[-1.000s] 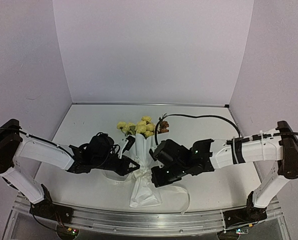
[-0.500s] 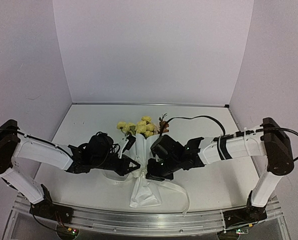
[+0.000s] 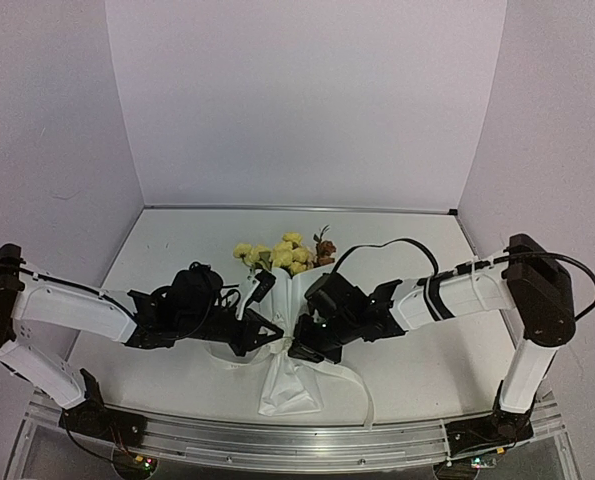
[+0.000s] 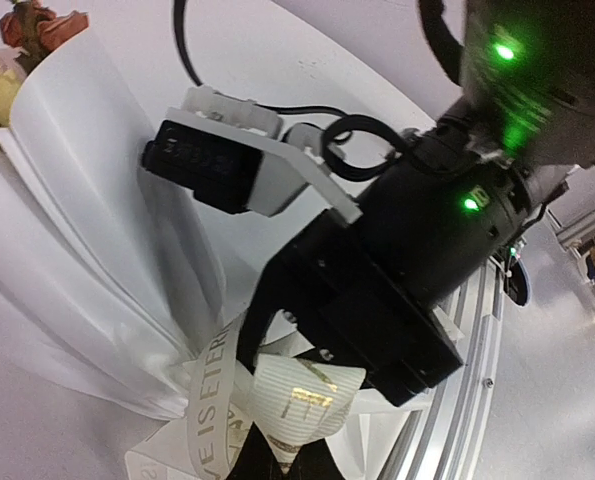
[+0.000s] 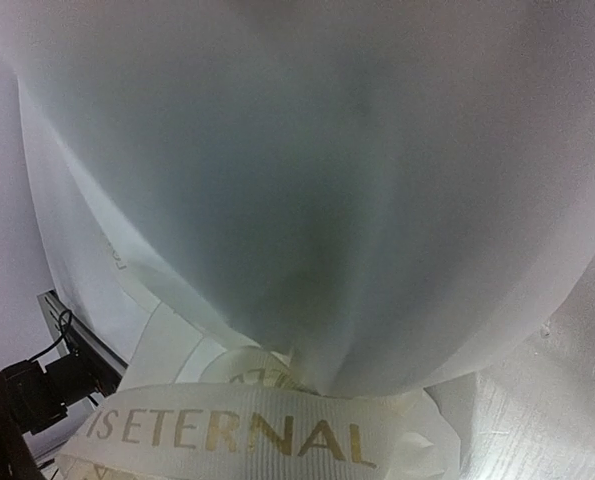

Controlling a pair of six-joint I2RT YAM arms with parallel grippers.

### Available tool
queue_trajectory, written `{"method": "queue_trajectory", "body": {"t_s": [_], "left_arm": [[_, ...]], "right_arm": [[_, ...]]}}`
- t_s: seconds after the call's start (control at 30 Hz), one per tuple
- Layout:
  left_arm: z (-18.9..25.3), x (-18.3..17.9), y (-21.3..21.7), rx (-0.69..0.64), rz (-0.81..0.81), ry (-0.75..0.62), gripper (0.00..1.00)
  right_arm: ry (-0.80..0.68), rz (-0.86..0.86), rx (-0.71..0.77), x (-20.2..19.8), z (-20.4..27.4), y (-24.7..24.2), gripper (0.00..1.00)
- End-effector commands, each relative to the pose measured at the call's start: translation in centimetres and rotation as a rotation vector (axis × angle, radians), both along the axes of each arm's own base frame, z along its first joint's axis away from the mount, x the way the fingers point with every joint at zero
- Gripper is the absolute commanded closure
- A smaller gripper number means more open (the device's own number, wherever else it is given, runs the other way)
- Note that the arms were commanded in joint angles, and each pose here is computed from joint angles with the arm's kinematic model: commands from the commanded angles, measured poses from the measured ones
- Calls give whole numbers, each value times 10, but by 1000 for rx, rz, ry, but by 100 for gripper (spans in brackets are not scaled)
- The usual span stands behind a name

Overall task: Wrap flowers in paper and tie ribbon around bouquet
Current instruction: Cross the half-tied ribbon over the folded bouquet.

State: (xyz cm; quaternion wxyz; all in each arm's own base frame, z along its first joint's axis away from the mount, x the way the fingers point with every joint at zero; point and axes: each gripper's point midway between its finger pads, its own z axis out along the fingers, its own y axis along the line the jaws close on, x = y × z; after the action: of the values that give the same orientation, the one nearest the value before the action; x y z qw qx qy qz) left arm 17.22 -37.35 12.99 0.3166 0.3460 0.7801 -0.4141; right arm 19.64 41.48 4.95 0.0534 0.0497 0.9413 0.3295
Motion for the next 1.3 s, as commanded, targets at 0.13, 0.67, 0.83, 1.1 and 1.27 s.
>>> {"method": "queue_trajectory", "body": {"t_s": [0.13, 0.67, 0.83, 1.1, 1.27], "left_arm": [[11, -42, -12, 2, -206, -78, 100], [-51, -78, -30, 271, -274, -100, 91], [-45, -75, -31, 274, -243, -112, 71], [4, -62, -24, 123, -114, -145, 42], [22, -66, -22, 69, -123, -149, 39]], "right_arm": [[-12, -77, -17, 9, -9, -12, 100], [-102, -90, 27, 22, -1, -15, 100], [-103, -77, 27, 20, -4, -14, 100], [-117, -65, 28, 20, -2, -15, 100], [-129, -56, 29, 21, 0, -15, 100]]}}
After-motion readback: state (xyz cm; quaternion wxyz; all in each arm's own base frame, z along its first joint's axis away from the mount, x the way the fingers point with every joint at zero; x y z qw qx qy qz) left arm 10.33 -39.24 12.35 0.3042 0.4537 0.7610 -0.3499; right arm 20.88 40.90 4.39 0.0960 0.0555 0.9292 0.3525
